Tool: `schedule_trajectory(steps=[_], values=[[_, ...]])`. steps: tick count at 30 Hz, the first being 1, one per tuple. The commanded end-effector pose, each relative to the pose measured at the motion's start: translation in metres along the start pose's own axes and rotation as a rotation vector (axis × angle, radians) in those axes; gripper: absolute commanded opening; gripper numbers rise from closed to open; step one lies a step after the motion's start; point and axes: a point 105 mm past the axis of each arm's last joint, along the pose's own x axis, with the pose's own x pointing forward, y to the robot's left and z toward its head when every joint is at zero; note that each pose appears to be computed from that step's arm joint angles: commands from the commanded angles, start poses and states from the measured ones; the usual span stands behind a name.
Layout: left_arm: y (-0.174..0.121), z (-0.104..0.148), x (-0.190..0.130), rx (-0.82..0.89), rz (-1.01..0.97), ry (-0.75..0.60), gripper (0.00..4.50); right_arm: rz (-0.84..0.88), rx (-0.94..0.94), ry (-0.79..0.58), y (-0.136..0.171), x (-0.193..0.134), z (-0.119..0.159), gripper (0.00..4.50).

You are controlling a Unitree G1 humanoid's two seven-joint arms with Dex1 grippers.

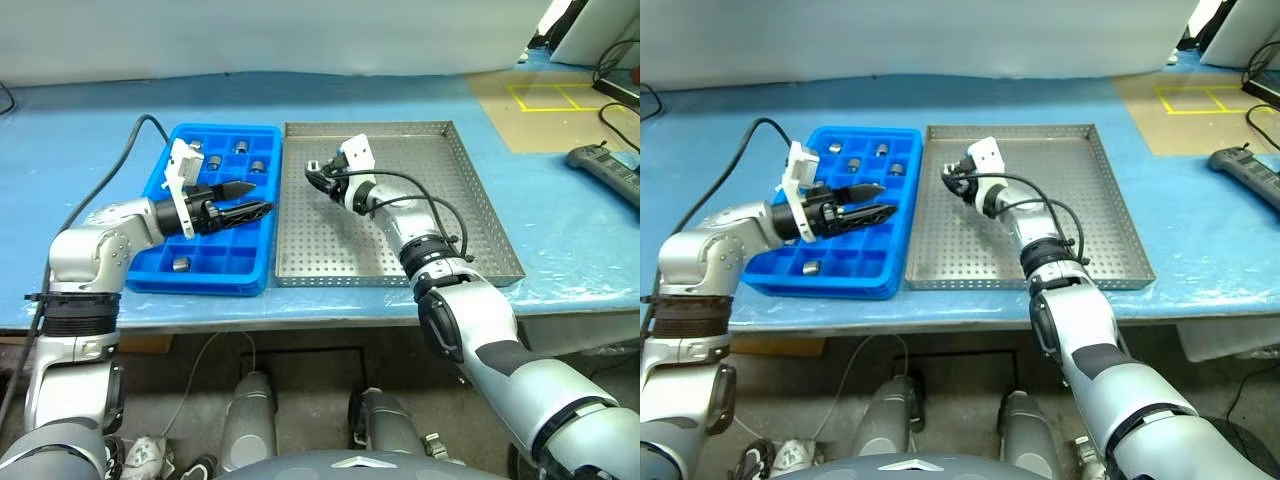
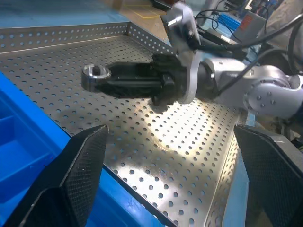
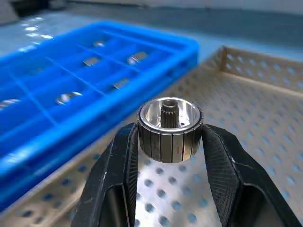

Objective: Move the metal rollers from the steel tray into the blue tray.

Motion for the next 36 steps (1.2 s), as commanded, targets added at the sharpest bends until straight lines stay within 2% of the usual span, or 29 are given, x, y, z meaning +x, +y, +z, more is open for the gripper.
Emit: schedule_trajectory(steps=[1, 4, 7, 10, 13, 16, 21, 27, 36], values=[[-0.013, 0.012, -0.022, 0.104, -0.033, 0.033, 4.5, 0.305, -0.039, -0.039, 0.046, -0.023, 0.03, 1.6], [-0.02, 0.016, -0.038, 0.118, -0.025, 0.053, 4.5, 0.488, -0.084, 0.007, 0.078, -0.042, 0.032, 1.6], [-0.026, 0.016, -0.044, 0.125, -0.004, 0.067, 4.5, 0.576, -0.115, 0.016, 0.098, -0.046, 0.037, 1.6], [-0.032, 0.018, -0.052, 0.131, 0.042, 0.037, 4.5, 0.562, -0.102, 0.007, 0.104, -0.025, 0.036, 1.6], [-0.025, 0.01, -0.061, 0.121, 0.133, 0.032, 4.5, 0.524, -0.129, 0.031, 0.108, -0.004, 0.028, 1.6], [-0.016, 0.008, -0.07, 0.093, 0.232, -0.009, 4.5, 0.448, -0.161, 0.048, 0.106, 0.021, 0.021, 1.6], [-0.019, -0.002, -0.072, 0.057, 0.269, -0.023, 4.5, 0.309, -0.062, 0.058, 0.087, 0.044, 0.009, 1.6], [-0.024, -0.012, -0.073, 0.023, 0.289, -0.024, 4.5, 0.248, -0.062, 0.105, 0.074, 0.048, -0.008, 1.6], [-0.025, -0.01, -0.059, 0.014, 0.257, -0.038, 4.5, 0.194, -0.073, 0.11, 0.062, 0.046, -0.017, 1.6]])
